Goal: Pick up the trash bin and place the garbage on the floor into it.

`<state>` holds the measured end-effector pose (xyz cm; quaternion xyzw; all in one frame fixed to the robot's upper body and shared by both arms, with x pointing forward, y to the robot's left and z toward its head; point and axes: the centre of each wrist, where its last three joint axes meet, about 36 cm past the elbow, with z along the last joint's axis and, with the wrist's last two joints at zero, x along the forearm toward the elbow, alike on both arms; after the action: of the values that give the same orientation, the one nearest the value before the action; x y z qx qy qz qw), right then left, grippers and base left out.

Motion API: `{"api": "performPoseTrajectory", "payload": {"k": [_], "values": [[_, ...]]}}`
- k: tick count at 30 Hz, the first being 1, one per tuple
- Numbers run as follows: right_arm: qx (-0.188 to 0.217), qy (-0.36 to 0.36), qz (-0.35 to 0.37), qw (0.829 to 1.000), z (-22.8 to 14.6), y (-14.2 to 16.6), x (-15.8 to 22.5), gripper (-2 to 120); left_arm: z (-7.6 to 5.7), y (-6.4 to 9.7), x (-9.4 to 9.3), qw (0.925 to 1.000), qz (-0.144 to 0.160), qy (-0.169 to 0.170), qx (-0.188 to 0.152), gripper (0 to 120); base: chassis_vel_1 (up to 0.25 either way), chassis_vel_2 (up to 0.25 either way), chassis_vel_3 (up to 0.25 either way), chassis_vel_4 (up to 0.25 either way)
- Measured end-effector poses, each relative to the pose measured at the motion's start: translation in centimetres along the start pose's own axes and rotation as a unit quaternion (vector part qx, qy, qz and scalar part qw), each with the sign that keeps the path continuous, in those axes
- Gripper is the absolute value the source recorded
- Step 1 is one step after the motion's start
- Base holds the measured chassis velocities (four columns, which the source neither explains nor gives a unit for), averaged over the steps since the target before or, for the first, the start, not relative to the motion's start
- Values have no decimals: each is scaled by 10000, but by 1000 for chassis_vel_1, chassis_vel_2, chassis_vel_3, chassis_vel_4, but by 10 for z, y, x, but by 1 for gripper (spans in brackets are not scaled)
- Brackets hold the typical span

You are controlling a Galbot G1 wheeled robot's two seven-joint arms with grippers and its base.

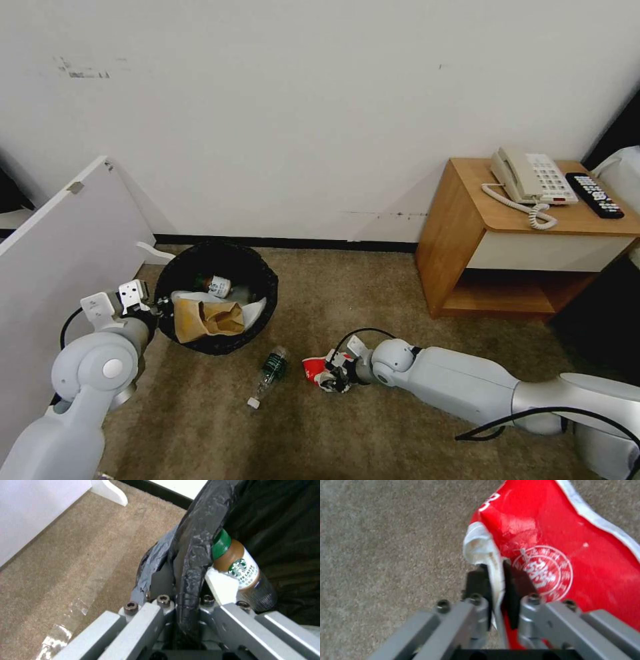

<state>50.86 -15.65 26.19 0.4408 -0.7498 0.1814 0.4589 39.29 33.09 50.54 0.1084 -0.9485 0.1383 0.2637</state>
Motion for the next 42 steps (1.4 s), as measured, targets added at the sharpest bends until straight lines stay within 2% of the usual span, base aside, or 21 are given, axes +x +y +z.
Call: {"api": "performPoseTrajectory", "payload": {"k": [1, 2, 14, 21, 30, 38, 42], "values": [[-17, -3, 7, 10000, 0, 0, 0, 1, 0, 0, 0, 10000, -1, 2, 0, 1, 0, 0, 0, 0], [-26, -9, 14, 10000, 0, 0, 1, 0, 1, 0, 0, 10000, -1, 7, -1, 0, 0, 0, 0, 0], [-145, -301, 241, 9992, -3, -7, 26, 0, 9, -2, 3, 9999, 64, 121, -21, 1, 0, 0, 0, 0], [-205, -744, 417, 9961, -9, -8, 69, 0, 17, -6, 7, 9996, 135, 217, -76, 1, 0, 0, 0, 0], [-267, -1297, 661, 9890, -15, -11, 123, 0, 14, -12, 18, 9993, 262, 220, -118, 1, 0, 0, 0, 0], [-49, -1944, 843, 9773, -38, 2, 175, 0, 15, -15, 25, 9989, 315, 350, -86, 0, 0, 0, 0, 0], [18, -2109, 870, 9736, -46, 9, 188, 0, 14, -15, 25, 9986, 319, 412, -46, 0, 0, 0, 0, 0]]}}
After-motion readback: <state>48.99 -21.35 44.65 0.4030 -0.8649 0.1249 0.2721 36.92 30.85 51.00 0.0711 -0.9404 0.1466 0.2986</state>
